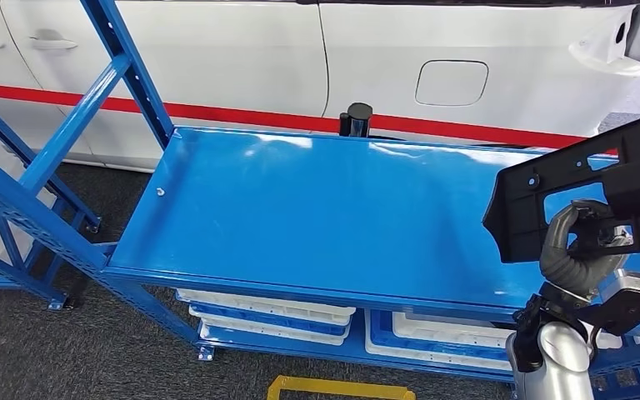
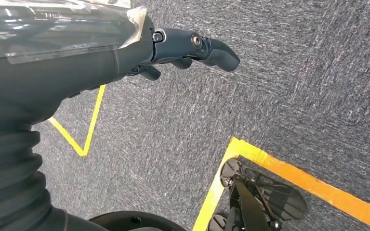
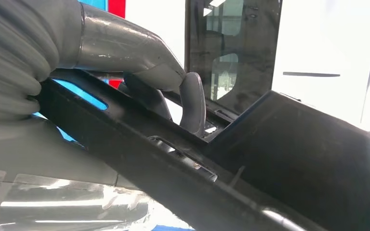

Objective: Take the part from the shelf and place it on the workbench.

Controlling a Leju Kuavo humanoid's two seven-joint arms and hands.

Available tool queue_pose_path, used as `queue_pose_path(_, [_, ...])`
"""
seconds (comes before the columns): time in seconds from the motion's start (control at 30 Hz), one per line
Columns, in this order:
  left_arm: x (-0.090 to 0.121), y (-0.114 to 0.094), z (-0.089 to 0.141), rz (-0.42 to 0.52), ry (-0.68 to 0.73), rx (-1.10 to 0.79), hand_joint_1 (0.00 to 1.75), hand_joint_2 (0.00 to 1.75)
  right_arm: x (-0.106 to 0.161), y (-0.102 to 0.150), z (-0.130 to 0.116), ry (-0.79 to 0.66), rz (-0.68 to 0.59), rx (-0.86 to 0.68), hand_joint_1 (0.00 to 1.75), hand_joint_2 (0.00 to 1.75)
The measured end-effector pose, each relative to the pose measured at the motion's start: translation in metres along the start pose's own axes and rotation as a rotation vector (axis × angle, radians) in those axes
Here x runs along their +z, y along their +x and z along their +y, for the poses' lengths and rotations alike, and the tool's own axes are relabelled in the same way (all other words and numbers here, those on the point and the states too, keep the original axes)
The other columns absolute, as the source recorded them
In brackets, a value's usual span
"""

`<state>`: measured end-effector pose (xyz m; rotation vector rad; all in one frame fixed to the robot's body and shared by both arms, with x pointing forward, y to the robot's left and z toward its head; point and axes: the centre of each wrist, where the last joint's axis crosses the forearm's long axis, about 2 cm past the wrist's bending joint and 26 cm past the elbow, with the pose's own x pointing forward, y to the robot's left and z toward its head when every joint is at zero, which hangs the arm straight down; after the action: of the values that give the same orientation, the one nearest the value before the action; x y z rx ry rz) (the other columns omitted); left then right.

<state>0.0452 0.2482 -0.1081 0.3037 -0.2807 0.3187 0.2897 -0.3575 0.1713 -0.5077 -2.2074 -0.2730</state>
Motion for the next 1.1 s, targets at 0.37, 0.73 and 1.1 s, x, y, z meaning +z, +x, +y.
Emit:
queue_pose_path(0.37, [0.0004, 0.0001, -0.0013, -0.002, -0.008, 0.002, 0.00, 1.75, 0.0024, -0.0009, -0.0057, -0.004, 0.002, 0.016, 1.75, 1.75])
queue_pose_path(0.73, [0.0001, 0.0008, -0.0010, -0.002, -0.008, 0.006, 0.00, 1.75, 0.0023, -0.0010, -0.0059, -0.005, -0.001, 0.018, 1.75, 1.75])
queue_pose_path(1.1, [-0.0002, 0.0040, -0.0021, -0.006, -0.007, 0.012, 0.00, 1.75, 0.0023, -0.0009, -0.0060, -0.006, -0.007, 0.015, 1.75, 1.75])
